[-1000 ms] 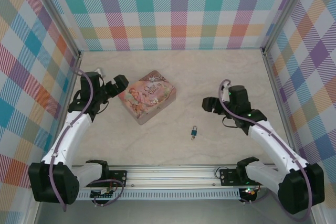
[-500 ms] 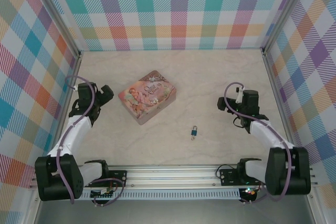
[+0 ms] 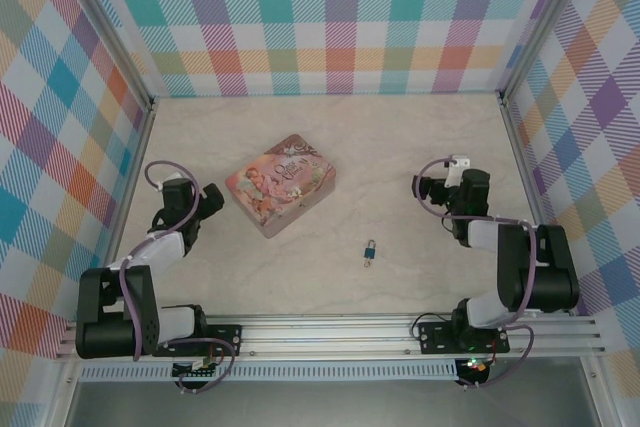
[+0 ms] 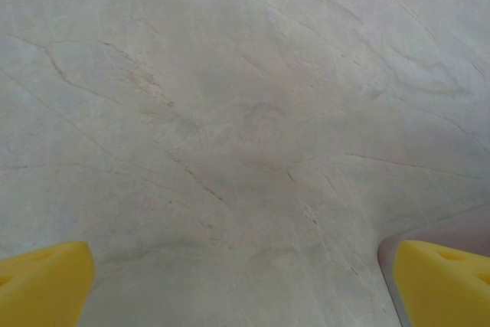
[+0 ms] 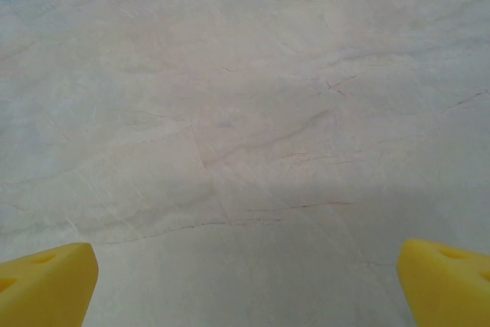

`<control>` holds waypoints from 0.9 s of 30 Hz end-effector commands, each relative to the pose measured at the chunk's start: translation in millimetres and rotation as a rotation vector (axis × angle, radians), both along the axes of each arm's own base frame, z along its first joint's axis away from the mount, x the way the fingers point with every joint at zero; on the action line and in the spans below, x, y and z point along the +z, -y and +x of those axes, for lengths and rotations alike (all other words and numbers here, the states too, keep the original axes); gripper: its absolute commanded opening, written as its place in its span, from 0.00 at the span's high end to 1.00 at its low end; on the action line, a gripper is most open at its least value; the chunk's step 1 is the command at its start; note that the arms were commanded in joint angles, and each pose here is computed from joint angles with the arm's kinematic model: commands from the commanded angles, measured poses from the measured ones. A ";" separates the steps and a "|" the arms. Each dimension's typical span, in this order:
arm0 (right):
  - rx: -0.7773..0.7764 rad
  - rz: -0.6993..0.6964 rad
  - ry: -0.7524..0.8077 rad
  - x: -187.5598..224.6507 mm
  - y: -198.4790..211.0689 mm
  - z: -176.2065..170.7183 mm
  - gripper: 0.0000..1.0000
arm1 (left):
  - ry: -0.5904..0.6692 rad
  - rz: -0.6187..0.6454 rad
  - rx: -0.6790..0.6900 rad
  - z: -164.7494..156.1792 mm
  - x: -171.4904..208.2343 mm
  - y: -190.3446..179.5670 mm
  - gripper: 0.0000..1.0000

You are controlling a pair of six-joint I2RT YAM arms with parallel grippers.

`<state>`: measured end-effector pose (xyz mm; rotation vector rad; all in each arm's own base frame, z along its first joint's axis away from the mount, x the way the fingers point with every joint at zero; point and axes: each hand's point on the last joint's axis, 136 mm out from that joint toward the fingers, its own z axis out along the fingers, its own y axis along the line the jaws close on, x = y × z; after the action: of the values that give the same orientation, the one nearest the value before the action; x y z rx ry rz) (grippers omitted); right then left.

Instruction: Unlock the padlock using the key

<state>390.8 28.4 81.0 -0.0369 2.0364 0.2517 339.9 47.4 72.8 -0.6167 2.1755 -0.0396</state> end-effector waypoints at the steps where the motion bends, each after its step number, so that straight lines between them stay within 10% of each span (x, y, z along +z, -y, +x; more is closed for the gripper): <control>1: 0.015 -0.020 0.099 11.9 1.4 4.0 0.00 | 0.095 0.016 -0.067 15.4 9.7 4.5 0.00; 14: 0.013 -0.021 0.097 11.4 1.9 4.5 0.00 | 0.312 0.194 -0.327 46.1 32.2 48.8 0.00; 27: 0.012 -0.024 0.099 11.8 1.9 4.8 0.00 | 0.259 0.210 -0.383 58.9 6.2 61.0 0.00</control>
<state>391.3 26.1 82.1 -0.0446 1.9870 0.2388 387.0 -8.0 67.9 -0.1053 2.0066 -0.0956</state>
